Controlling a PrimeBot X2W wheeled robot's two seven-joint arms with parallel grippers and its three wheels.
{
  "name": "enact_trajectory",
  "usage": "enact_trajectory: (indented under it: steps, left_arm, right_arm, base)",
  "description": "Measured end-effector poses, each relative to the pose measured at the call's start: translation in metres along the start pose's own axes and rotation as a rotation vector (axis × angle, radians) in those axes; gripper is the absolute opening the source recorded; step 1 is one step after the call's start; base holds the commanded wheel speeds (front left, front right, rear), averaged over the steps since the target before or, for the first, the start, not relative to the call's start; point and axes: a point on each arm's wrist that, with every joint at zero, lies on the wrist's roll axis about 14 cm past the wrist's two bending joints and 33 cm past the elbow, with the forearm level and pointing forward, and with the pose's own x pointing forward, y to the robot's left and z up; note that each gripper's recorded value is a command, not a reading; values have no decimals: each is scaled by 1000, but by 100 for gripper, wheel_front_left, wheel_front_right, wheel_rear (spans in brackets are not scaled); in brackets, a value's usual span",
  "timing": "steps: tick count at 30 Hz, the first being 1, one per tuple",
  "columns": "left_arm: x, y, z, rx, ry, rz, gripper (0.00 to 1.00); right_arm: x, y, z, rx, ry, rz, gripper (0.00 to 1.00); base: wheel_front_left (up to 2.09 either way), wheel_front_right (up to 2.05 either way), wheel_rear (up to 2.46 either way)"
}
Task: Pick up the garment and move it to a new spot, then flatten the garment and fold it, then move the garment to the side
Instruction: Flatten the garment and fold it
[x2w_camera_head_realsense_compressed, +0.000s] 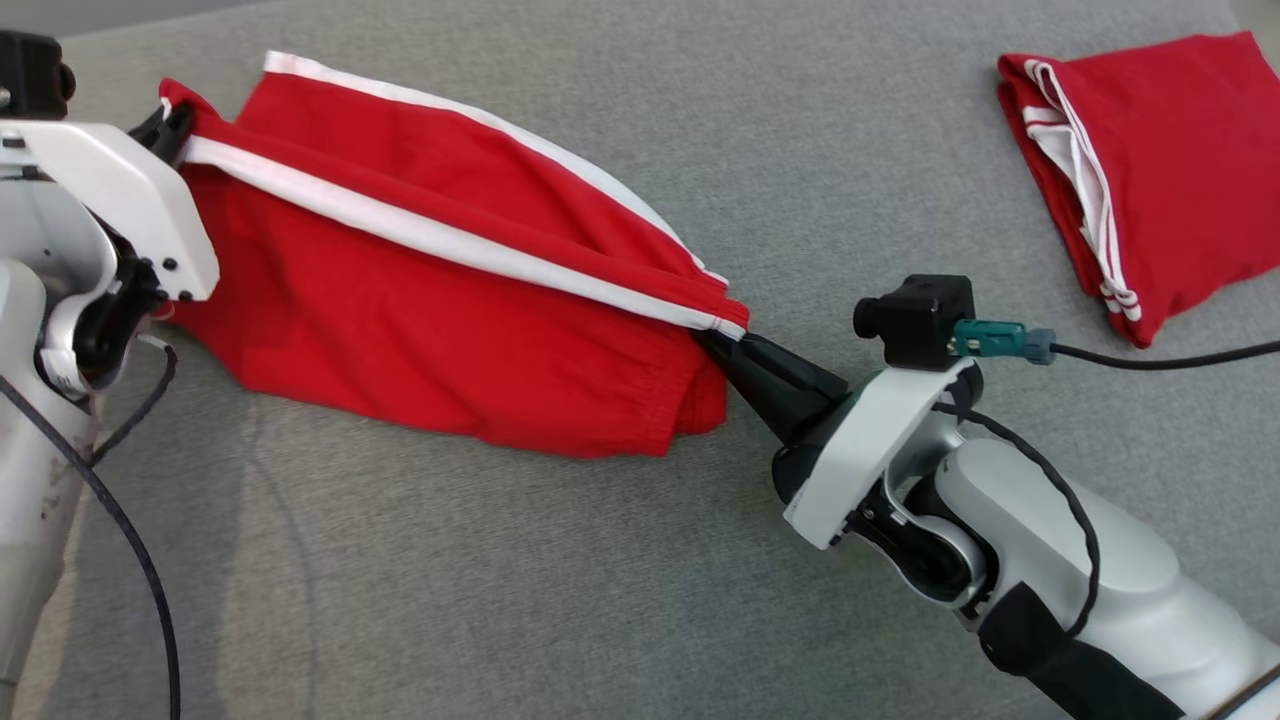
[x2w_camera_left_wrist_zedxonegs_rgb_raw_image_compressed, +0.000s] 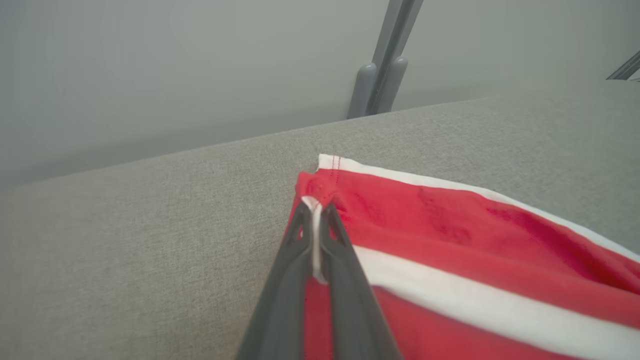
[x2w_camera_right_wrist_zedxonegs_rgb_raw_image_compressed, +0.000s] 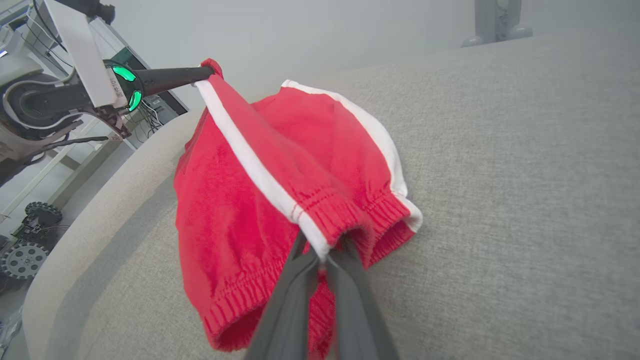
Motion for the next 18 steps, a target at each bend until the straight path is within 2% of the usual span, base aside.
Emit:
enact_trajectory:
  steps: [10,18]
  left_arm:
    - [49,-20,-1,63,73,-41,0]
    - [78,-24,-9,109,109,-27,0]
  right_arm:
    - [7,-20,2,46,-16,-56,0]
    - [13,-36,0,74,-25,-93,0]
  base:
    - [0,0,0]
    - [0,0,0]
